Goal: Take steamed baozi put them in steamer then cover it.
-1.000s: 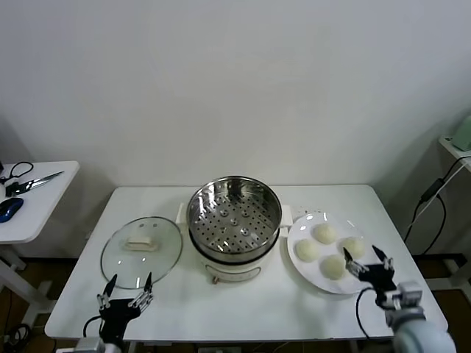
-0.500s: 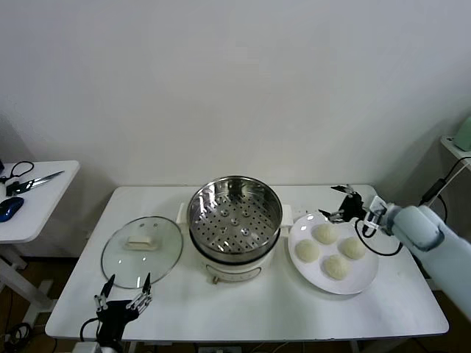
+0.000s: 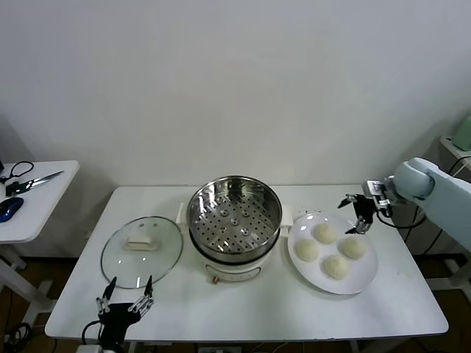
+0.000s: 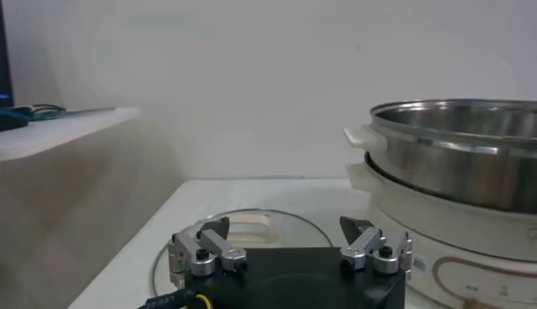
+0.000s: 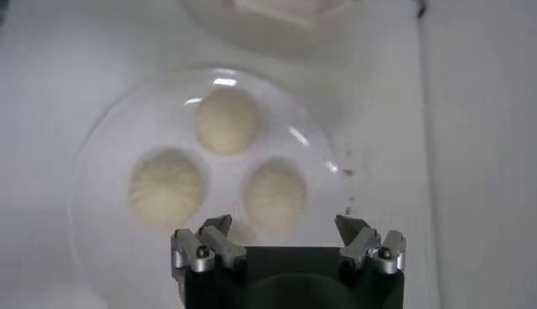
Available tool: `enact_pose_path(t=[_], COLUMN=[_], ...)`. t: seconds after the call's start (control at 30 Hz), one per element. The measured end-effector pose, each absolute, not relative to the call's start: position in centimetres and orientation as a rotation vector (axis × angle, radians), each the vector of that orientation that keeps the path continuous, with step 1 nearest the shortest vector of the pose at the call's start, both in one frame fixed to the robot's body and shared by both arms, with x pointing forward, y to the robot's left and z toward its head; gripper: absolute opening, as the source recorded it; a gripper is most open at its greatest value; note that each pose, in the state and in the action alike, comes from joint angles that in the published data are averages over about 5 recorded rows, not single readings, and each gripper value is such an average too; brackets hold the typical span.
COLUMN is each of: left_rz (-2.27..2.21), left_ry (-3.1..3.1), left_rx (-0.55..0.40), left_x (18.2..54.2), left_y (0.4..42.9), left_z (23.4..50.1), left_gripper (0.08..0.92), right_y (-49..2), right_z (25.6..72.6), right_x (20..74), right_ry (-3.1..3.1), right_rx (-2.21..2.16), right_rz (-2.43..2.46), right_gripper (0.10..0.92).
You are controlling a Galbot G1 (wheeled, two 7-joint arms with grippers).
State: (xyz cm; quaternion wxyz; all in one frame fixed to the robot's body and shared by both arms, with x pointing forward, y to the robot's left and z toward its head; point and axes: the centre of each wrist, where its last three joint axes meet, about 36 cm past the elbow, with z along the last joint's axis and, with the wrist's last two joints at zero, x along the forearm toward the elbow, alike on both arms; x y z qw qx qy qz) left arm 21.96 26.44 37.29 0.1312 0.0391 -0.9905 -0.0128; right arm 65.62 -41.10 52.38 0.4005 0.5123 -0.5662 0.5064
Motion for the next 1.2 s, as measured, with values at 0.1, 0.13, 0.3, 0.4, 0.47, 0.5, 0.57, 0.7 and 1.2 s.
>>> enact_pose_path(t=[0.1,0.13,0.3,0.4,0.47,0.5,0.57,0.7,1.2], left_rz=[-0.039,-0.039,-0.039,-0.039,-0.038,-0.038,-0.037,-0.038,-0.042], left_ry=[-2.877,-2.876,-2.871,-2.868,-2.866,-2.865,-2.863,-2.861,-2.857], left_rx=[0.116,0.116,0.110,0.110,0.110,0.111,0.112,0.113,0.116], left_x=[21.9,21.9,21.8,21.7,21.6,21.6,21.5,21.3,21.1], left_y=[26.5,26.5,26.3,26.2,26.1,26.1,26.1,26.1,26.0], left_z=[37.3,37.2,37.0,36.9,36.8,36.7,36.6,36.5,36.3], left_gripper=[0.823,0.823,0.823,0.823,0.823,0.823,0.823,0.823,0.823], right_y=[-40.2,-39.9,-38.2,-37.3,-36.7,-36.4,-36.0,-35.3,-34.5], right_z=[51.4,51.1,49.6,48.8,48.3,48.0,47.5,46.5,45.9], right_x=[66.4,66.6,67.8,68.4,68.8,69.0,69.3,69.7,70.5], right_ry=[-1.407,-1.399,-1.371,-1.358,-1.347,-1.342,-1.334,-1.331,-1.340], right_rx=[1.282,1.278,1.256,1.237,1.225,1.220,1.210,1.195,1.183], right_rz=[1.279,1.280,1.284,1.290,1.293,1.293,1.294,1.289,1.271], right_gripper=[0.823,0.823,0.823,0.823,0.823,0.823,0.823,0.823,0.680])
